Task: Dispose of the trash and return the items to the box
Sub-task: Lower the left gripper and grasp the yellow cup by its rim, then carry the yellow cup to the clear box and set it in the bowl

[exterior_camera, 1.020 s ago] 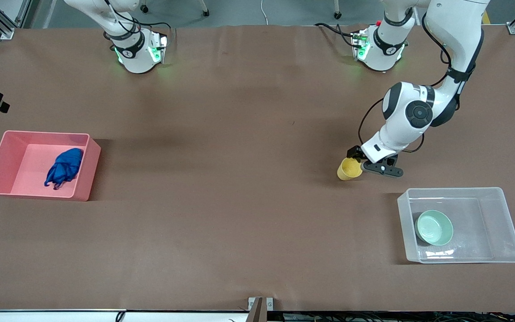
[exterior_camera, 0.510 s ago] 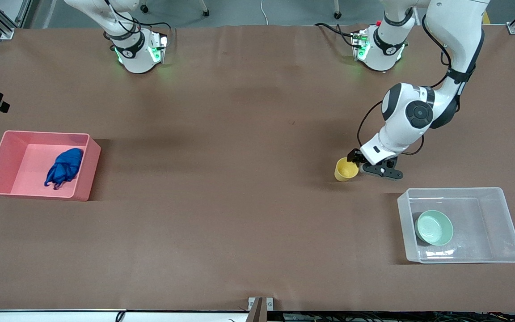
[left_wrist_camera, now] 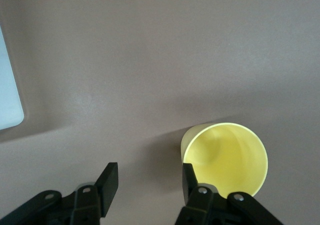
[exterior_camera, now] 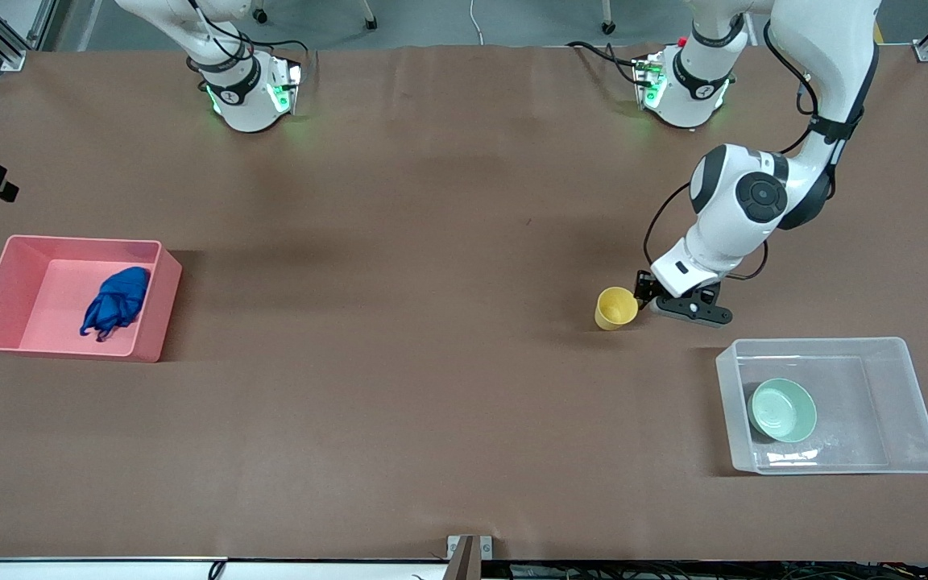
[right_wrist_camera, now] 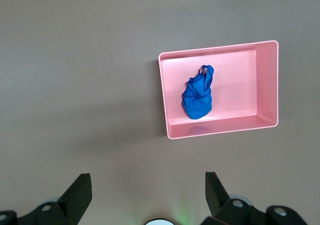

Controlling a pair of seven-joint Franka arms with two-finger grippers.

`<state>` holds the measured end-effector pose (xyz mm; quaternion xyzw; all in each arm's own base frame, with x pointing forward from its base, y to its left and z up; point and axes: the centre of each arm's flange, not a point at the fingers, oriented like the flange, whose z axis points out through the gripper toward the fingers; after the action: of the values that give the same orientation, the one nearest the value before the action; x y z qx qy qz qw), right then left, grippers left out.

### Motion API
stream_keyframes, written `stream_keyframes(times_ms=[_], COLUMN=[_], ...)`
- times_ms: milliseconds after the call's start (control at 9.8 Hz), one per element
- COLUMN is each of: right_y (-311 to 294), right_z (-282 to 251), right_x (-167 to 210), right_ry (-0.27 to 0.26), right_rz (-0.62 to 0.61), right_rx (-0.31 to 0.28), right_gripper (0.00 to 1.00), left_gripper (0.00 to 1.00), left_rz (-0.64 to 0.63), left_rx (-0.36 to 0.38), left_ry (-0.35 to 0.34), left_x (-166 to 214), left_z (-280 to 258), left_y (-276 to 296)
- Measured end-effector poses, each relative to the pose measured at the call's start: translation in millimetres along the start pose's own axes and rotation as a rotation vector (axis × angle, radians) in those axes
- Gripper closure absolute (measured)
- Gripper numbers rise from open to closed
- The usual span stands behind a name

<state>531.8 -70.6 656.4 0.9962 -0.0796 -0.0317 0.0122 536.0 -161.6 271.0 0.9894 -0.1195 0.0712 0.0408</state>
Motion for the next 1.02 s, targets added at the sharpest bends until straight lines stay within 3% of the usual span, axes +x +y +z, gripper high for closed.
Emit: stream_keyframes(times_ms=[510, 714, 918, 1020], right_y=[0.1, 0.2, 0.2, 0.2], right_z=[0.3, 0.5, 0.5, 0.5], right_x=[-0.2, -0.2, -0.3, -0.3], right_ry=[-0.002, -0.004, -0.004, -0.004], right_rz=[0.000, 0.000, 0.000, 0.000], right_rx=[0.000, 0.000, 0.000, 0.000], right_gripper=[0.00, 0.00, 0.00, 0.00], left_gripper=[0.42, 0.52, 0.85, 0.97], left_rz=[-0.028, -0.028, -0.024, -0.026], left_rx=[-0.030, -0.035, -0.034, -0.034], left_ry=[-0.044, -0.065, -0.058, -0.046], left_x=[-6.3, -9.4, -7.1, -2.0], left_z=[23.7, 41.5, 44.6, 40.9], left_y=[38.4, 38.5, 37.7, 37.0])
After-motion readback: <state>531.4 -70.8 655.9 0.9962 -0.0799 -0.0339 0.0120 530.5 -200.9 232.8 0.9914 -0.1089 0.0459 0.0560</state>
